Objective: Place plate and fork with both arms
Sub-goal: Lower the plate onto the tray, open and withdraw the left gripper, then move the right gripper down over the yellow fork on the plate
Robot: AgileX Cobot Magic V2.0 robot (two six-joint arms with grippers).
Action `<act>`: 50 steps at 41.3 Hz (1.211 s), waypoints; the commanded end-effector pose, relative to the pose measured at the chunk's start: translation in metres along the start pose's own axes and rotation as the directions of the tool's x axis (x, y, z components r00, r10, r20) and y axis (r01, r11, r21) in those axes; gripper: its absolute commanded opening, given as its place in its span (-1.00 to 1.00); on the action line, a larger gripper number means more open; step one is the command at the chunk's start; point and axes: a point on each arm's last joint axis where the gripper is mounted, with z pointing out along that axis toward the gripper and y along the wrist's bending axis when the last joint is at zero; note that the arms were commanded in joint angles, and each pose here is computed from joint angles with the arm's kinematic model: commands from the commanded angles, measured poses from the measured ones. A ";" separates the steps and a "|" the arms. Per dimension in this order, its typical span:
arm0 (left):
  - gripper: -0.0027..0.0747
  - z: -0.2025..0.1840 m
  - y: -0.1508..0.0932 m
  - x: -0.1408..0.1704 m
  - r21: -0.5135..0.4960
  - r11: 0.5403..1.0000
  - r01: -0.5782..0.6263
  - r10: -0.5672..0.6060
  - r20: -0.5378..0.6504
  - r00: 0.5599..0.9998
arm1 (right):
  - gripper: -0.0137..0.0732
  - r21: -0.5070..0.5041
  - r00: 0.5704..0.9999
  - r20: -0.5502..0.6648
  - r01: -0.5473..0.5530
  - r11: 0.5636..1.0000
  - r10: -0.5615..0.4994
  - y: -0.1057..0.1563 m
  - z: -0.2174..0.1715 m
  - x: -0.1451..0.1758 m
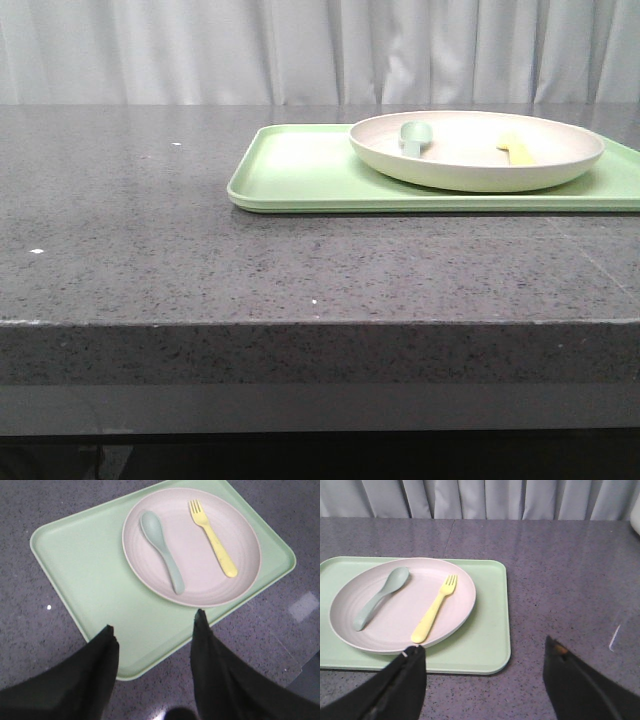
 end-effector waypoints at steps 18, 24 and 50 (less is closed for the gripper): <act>-0.06 -0.096 0.002 0.147 -0.041 0.998 0.045 -0.037 0.191 0.981 | 0.51 -0.026 0.998 -0.048 -0.034 0.999 0.032 0.004 -0.009 -0.023; -0.06 -0.105 -0.003 0.167 -0.046 0.998 0.033 -0.022 0.217 0.976 | 0.51 -0.084 0.989 -0.145 -0.032 0.996 0.019 0.012 -0.005 -0.038; -0.06 -0.110 -0.006 0.169 -0.041 0.999 0.030 -0.020 0.238 0.971 | 0.51 -0.298 0.833 -0.534 -0.022 0.954 -0.148 0.069 0.107 -0.074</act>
